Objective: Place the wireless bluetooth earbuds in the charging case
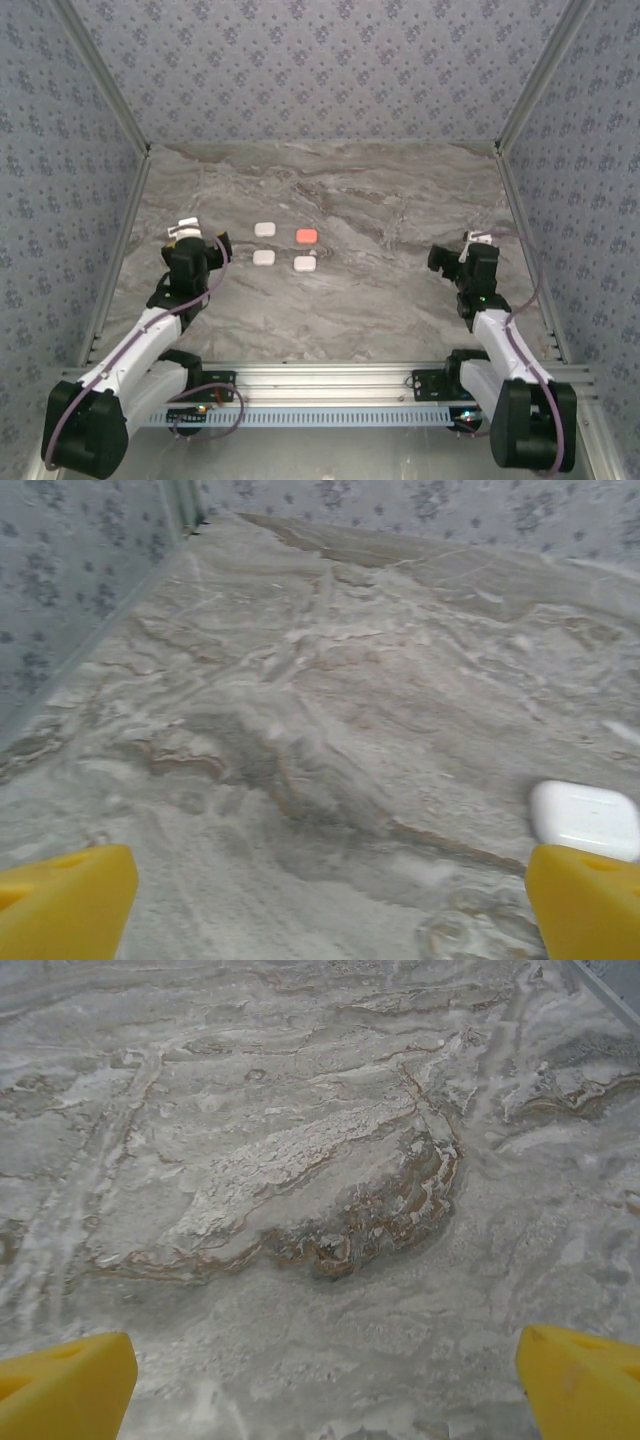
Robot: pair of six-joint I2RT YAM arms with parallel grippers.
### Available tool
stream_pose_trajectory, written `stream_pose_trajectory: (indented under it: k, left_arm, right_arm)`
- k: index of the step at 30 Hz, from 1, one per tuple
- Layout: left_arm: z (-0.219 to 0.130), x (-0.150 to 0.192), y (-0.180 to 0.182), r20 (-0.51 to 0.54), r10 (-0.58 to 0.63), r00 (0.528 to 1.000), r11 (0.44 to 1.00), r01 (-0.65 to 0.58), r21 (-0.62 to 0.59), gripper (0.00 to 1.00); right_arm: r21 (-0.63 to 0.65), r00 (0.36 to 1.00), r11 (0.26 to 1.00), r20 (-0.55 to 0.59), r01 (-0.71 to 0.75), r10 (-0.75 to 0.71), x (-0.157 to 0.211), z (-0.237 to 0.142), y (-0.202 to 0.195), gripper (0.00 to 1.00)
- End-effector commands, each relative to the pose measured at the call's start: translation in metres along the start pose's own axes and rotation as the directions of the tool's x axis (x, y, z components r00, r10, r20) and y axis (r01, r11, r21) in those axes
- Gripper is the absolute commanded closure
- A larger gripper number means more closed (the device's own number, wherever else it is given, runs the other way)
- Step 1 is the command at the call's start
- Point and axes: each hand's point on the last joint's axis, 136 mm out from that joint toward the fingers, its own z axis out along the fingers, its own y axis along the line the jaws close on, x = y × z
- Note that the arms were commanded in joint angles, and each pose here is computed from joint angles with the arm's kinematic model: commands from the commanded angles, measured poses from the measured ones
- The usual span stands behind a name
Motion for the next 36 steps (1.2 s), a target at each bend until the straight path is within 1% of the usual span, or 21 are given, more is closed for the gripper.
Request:
stream_pose_trajectory:
  k: [1, 4, 8, 10, 13, 15, 19, 20, 21, 24, 27, 30, 32, 34, 36]
  left_arm:
    - [0.003, -0.009, 0.013, 0.035, 0.059, 0.998, 0.997, -0.057, -0.058, 0.01]
    - [0.010, -0.004, 0.020, 0.027, 0.108, 0.994, 0.991, -0.105, -0.085, 0.01]
    - [0.024, 0.017, 0.022, -0.010, 0.148, 0.989, 0.987, -0.148, -0.062, 0.01]
    - [0.028, 0.026, 0.020, 0.009, 0.166, 0.986, 0.985, -0.165, -0.043, 0.01]
    - [0.029, 0.021, 0.012, 0.060, 0.185, 0.981, 0.983, -0.185, 0.002, 0.01]
    - [0.030, 0.020, 0.011, 0.090, 0.177, 0.980, 0.983, -0.180, 0.023, 0.01]
    - [0.036, 0.016, 0.008, 0.119, 0.167, 0.979, 0.983, -0.174, 0.059, 0.01]
    - [0.038, 0.016, 0.007, 0.125, 0.162, 0.979, 0.983, -0.171, 0.073, 0.01]
    - [0.041, 0.014, 0.005, 0.129, 0.161, 0.978, 0.981, -0.173, 0.088, 0.01]
    - [0.050, 0.012, -0.004, 0.138, 0.176, 0.975, 0.972, -0.194, 0.133, 0.01]
    - [0.059, 0.008, -0.011, 0.158, 0.181, 0.971, 0.967, -0.205, 0.152, 0.01]
    - [0.074, 0.015, -0.015, 0.153, 0.187, 0.970, 0.963, -0.212, 0.168, 0.01]
    - [0.082, 0.022, -0.007, 0.146, 0.157, 0.977, 0.972, -0.179, 0.151, 0.01]
    - [0.084, 0.025, -0.004, 0.166, 0.135, 0.977, 0.975, -0.161, 0.155, 0.01]
    - [0.089, 0.027, -0.003, 0.114, 0.130, 0.985, 0.975, -0.148, 0.163, 0.01]
  right_arm:
    - [0.024, 0.988, 0.998, 0.139, 0.064, -0.067, -0.024, 0.009, -0.003, 0.00]
    - [0.008, 0.982, 0.995, 0.164, 0.095, -0.095, -0.029, 0.018, 0.003, 0.00]
    - [-0.019, 0.974, 0.994, 0.201, 0.111, -0.105, -0.039, 0.028, 0.010, 0.00]
    - [-0.033, 0.970, 0.992, 0.218, 0.120, -0.110, -0.042, 0.034, 0.014, 0.00]
    - [-0.055, 0.964, 0.987, 0.229, 0.148, -0.132, -0.048, 0.045, 0.021, 0.00]
    - [-0.055, 0.962, 0.984, 0.223, 0.171, -0.155, -0.046, 0.054, 0.025, 0.00]
    - [-0.077, 0.964, 0.978, 0.200, 0.192, -0.174, -0.031, 0.073, 0.030, 0.00]
    - [-0.085, 0.963, 0.976, 0.197, 0.201, -0.181, -0.031, 0.075, 0.032, 0.00]
    - [-0.083, 0.969, 0.975, 0.159, 0.205, -0.190, -0.029, 0.077, 0.032, 0.00]
    - [-0.077, 0.972, 0.978, 0.155, 0.192, -0.179, -0.032, 0.080, 0.030, 0.00]
    - [-0.075, 0.971, 0.978, 0.157, 0.193, -0.179, -0.032, 0.080, 0.029, 0.00]
    - [-0.075, 0.971, 0.978, 0.154, 0.194, -0.180, -0.031, 0.080, 0.030, 0.00]
    - [-0.076, 0.972, 0.978, 0.154, 0.194, -0.180, -0.031, 0.080, 0.030, 0.00]
    - [-0.074, 0.971, 0.978, 0.155, 0.193, -0.180, -0.031, 0.080, 0.029, 0.00]
    - [-0.076, 0.971, 0.978, 0.153, 0.194, -0.181, -0.031, 0.080, 0.030, 0.00]
